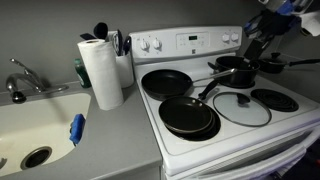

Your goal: Turn on the stove

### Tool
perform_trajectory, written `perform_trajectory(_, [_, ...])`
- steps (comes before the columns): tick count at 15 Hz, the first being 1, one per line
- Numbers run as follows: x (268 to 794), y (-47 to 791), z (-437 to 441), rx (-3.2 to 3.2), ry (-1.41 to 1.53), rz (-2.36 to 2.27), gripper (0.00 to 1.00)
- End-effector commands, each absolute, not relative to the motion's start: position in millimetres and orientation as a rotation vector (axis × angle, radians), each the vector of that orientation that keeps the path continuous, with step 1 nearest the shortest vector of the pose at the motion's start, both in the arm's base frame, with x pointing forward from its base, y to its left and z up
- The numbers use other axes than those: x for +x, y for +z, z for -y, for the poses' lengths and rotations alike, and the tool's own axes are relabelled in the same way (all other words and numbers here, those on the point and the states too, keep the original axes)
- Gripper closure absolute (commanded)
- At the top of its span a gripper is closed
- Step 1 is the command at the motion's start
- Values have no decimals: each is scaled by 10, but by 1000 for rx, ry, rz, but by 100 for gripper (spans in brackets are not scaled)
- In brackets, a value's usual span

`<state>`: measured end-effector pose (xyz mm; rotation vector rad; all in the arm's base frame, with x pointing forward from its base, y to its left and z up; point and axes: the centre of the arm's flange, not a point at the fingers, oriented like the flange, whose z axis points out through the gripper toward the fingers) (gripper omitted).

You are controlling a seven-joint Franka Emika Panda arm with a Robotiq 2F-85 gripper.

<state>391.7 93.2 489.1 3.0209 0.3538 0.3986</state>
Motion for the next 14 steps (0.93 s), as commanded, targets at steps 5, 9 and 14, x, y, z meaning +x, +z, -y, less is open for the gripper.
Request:
perform_trajectory(5, [4495, 4898, -1239, 3128, 535, -524, 0])
perform_trajectory(9, [4657, 4988, -1516, 3151, 561, -633, 0])
perform_trajectory(14, [5010, 5043, -1611, 3148, 618, -756, 0])
